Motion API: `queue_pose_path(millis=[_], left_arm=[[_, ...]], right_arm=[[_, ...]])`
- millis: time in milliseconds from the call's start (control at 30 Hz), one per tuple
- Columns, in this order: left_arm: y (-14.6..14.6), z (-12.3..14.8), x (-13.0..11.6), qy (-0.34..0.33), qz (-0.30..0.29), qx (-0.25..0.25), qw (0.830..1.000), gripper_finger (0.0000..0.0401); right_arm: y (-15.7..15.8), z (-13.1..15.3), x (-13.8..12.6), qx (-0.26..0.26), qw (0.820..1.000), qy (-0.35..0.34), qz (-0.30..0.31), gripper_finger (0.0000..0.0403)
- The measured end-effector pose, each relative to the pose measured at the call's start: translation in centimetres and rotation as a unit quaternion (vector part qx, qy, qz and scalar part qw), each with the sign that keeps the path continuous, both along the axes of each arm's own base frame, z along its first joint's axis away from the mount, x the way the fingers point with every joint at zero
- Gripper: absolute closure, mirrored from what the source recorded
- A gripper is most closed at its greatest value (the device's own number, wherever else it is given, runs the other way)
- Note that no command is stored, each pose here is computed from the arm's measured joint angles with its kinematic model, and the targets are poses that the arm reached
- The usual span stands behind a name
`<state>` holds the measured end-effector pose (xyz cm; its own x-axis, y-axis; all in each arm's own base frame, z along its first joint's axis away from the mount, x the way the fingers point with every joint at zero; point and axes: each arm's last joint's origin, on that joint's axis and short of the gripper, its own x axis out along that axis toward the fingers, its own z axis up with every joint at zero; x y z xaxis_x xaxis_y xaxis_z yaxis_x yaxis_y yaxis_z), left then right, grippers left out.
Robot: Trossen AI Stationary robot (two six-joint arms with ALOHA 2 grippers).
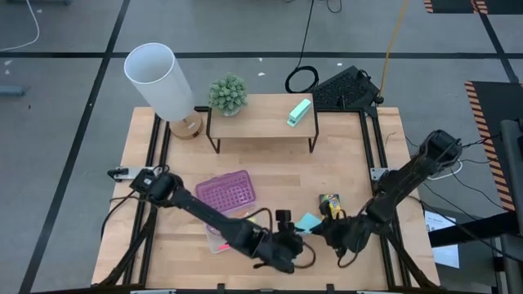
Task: Pack school essentials
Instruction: Put the blue notes into the transparent box
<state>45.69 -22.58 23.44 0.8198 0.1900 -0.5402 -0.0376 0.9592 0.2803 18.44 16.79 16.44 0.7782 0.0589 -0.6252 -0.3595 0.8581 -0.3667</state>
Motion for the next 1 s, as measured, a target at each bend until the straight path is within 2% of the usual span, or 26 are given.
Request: queue_pose_path(millis=[133,233,300,433,633,1000], left_arm=[[-0.8,0.0,-0.6,-0.009,0.019,0.008,1.0,0.0168],[-0.1,-0.3,-0.2,-0.028,0.058,-0.017,0.998,0.0137],[0.8,-0.7,0.1,-0.031,0.081,-0.035,0.996,0.0127],[1.8,-1.4,0.4,-0.027,0.096,-0.038,0.994,0.0129],[2.6,-2.7,0.7,-0.032,0.103,-0.045,0.993,0.0168],[3.8,-3.4,1.1,-0.025,0.101,-0.039,0.994,0.0293]], right_arm=[[-1.4,1.9,0.1,0.048,0.999,-0.004,0.0,0.04],[-2.4,3.2,0.3,0.078,0.997,-0.018,-0.005,0.04],[-2.9,3.9,0.4,0.097,0.995,-0.025,-0.006,0.04],[-3.7,4.6,0.5,0.119,0.992,-0.03,-0.009,0.0399],[-3.9,4.7,0.6,0.117,0.993,-0.031,-0.002,0.0397],[-3.9,4.8,0.7,0.118,0.992,-0.035,-0.005,0.0395]])
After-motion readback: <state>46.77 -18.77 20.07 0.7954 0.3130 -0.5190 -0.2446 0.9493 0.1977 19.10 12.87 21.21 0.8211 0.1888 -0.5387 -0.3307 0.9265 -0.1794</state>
